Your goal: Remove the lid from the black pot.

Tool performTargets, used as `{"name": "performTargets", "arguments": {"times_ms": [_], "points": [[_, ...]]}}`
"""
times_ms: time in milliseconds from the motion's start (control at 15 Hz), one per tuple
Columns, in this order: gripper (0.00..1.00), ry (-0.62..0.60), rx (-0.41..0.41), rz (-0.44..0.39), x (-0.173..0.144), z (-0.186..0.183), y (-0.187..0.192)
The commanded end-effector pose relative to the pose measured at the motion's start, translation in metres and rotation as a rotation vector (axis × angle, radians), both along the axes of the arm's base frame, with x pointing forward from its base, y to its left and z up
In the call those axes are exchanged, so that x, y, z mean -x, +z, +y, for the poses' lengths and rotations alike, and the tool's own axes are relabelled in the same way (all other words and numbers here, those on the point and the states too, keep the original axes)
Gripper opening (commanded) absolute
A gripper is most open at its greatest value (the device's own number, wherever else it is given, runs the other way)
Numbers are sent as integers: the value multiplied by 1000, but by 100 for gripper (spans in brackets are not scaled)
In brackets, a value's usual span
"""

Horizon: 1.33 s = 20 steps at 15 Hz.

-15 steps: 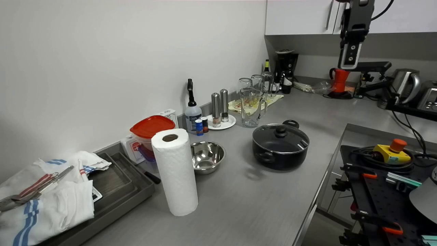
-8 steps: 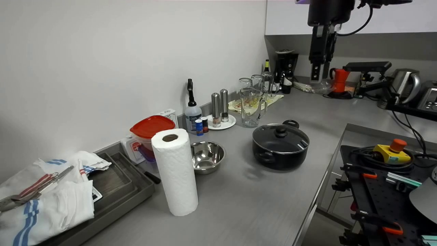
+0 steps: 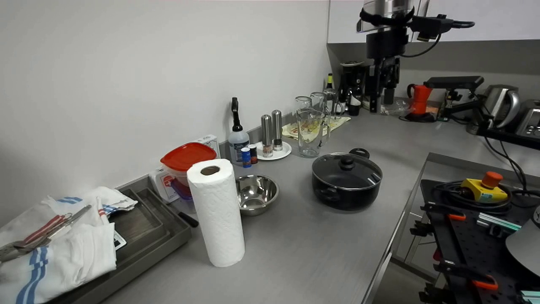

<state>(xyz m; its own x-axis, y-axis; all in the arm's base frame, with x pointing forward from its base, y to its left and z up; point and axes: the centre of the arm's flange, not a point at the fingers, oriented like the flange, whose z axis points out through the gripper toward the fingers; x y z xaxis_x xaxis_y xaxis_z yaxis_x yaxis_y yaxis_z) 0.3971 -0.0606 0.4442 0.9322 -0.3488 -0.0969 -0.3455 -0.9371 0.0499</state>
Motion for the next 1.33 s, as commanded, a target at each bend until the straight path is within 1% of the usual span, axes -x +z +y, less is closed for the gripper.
{"name": "performTargets", "arguments": {"times_ms": [0,67,200,267,600,1000,1267], "points": [[100,-22,-22,-5,-16,-35,-14],[100,-26,-49,-7,-20,-47,-19],[100,-39,-72,-32,-29,-66,-29],[100,-42,-83,-31,-32,-74,-32],[100,-71,-94,-74,-55,-115,-59],[100,-144,-97,-138,-76,-143,-91],[100,-197,-115,-148,-76,-155,-110]]}}
